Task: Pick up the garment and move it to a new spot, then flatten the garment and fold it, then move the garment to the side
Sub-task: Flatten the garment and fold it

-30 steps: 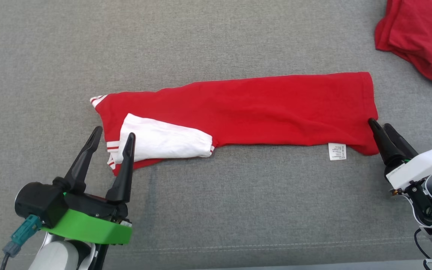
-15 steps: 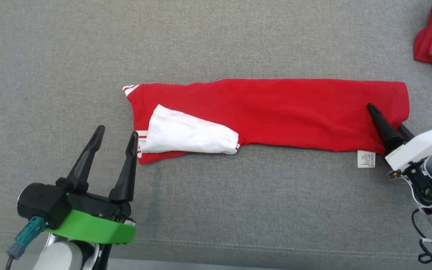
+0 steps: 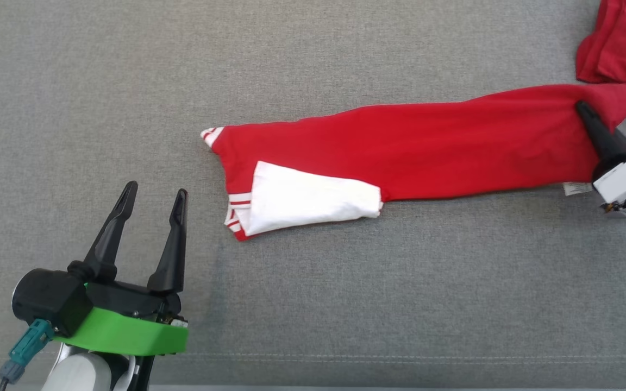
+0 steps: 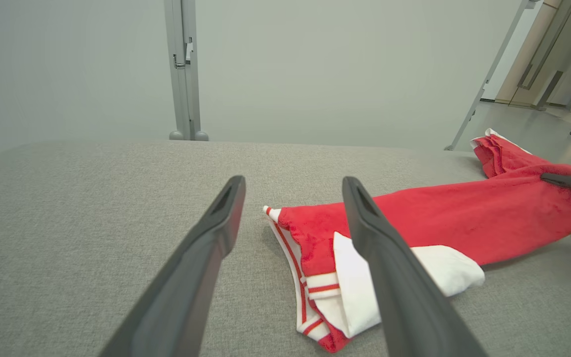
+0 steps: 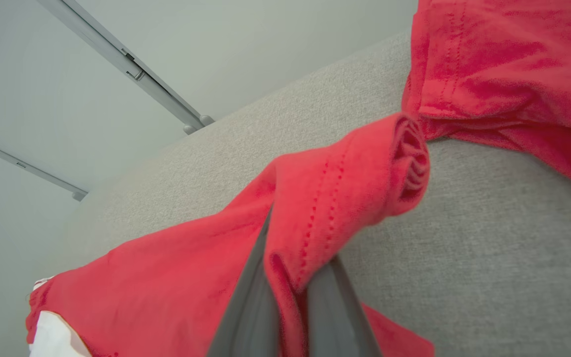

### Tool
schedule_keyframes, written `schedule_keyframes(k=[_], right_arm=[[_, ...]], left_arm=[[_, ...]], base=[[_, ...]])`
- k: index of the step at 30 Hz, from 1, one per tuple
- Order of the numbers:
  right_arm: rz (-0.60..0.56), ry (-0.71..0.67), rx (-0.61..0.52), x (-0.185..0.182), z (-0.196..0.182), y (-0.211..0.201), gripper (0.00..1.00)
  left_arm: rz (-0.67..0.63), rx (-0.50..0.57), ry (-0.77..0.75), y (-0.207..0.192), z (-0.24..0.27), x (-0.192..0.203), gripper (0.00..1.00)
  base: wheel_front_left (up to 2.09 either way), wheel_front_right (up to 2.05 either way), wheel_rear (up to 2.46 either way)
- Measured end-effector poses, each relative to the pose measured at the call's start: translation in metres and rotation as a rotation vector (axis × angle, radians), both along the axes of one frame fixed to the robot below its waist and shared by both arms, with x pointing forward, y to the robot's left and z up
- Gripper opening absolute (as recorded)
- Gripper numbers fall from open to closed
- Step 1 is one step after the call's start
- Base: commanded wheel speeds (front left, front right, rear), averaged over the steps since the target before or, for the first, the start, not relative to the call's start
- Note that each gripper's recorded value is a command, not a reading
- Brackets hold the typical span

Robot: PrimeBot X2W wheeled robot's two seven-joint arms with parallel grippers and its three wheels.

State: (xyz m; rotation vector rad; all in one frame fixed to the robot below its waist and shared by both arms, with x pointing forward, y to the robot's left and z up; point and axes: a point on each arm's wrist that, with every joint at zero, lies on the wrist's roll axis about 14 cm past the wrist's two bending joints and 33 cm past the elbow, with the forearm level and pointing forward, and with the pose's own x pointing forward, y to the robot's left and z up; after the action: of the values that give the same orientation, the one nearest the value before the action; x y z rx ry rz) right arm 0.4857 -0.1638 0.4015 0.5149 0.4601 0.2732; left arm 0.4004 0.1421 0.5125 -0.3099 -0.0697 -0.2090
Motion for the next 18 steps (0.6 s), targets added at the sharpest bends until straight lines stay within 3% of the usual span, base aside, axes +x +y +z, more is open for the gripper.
schedule_keyframes(k=[10, 18], right_arm=[[-0.082, -0.05, -0.172, 0.017, 0.031, -0.079, 0.0], [0.027, -0.088, -0.204, 0.026, 0.043, -0.049, 0.0]], left_arm=[[-0.083, -0.028, 0.005, -0.027, -0.004, 0.006, 1.0], [-0.098, -0.028, -0.005, -0.032, -0.001, 0.004, 1.0]], base=[[0.0, 0.0, 0.0], [0.0, 0.0, 0.0]])
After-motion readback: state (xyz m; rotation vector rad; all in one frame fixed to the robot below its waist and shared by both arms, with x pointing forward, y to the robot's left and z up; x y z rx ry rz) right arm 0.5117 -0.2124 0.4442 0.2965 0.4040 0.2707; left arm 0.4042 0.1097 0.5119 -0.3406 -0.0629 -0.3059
